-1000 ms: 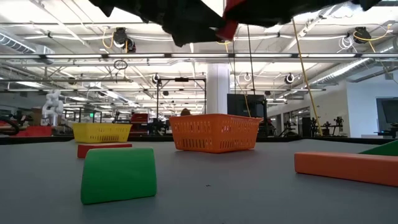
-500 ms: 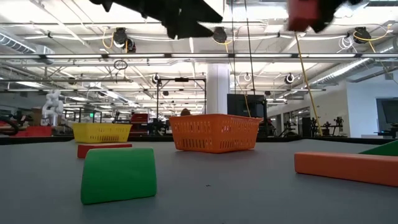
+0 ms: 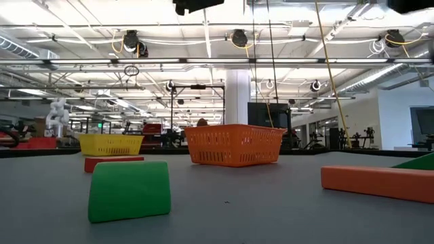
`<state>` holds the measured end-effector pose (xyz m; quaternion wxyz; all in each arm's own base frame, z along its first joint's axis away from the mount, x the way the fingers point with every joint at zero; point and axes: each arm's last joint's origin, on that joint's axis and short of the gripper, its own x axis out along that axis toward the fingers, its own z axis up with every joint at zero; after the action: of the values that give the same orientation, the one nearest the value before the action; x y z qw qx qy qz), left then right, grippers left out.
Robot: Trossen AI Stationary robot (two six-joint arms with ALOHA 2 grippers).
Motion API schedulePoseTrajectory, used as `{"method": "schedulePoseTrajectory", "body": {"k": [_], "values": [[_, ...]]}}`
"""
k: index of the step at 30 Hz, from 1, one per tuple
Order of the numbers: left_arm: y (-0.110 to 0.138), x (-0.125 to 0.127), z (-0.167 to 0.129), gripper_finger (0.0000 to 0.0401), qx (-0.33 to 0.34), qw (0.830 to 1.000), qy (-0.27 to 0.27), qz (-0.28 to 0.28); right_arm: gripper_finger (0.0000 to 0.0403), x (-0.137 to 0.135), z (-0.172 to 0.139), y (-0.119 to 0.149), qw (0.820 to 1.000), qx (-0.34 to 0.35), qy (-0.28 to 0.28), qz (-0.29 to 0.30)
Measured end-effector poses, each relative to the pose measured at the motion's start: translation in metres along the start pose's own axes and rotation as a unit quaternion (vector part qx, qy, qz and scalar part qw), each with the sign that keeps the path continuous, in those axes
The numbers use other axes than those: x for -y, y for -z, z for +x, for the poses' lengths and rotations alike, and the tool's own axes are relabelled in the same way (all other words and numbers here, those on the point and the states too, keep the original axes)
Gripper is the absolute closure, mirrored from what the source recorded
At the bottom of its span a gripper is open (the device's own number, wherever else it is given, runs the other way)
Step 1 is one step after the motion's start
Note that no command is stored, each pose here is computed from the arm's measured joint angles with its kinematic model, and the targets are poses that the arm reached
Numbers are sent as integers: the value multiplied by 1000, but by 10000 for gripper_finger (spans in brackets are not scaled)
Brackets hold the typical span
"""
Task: Sort & place blocks by color
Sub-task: Put the red block into the green bin, then put the green block into the orange bin
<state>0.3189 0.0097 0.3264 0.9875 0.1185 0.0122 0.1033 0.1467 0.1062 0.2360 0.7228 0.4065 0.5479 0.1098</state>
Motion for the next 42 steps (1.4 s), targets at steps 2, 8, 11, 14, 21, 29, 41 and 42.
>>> {"method": "schedulePoseTrajectory", "body": {"k": [2, 8, 11, 14, 21, 29, 41, 42], "values": [[0, -1, 0, 111, -1, 1000, -1, 3, 280, 1, 0, 4, 998, -35, 4, 46], [1, -2, 0, 116, -9, 1000, 0, 15, 280, 6, 2, 14, 984, -86, 38, 149], [4, -1, -1, 116, -23, 1000, 4, 19, 280, 7, 5, 17, 976, -95, 59, 185], [7, 0, -1, 117, -37, 999, 8, 24, 280, 9, 8, 19, 968, -110, 76, 212], [8, 0, -1, 117, -40, 999, 10, 28, 196, 11, 14, 17, 960, -111, 98, 238], [8, 1, -1, 117, -40, 999, 10, 29, 129, 11, 15, 17, 959, -109, 101, 240], [8, 1, -1, 115, -42, 999, 11, 29, 125, 3, 17, 4, 991, -13, 51, 125], [8, 1, -1, 116, -42, 999, 11, 30, 125, 2, 17, 1, 992, 7, 50, 119]]}}
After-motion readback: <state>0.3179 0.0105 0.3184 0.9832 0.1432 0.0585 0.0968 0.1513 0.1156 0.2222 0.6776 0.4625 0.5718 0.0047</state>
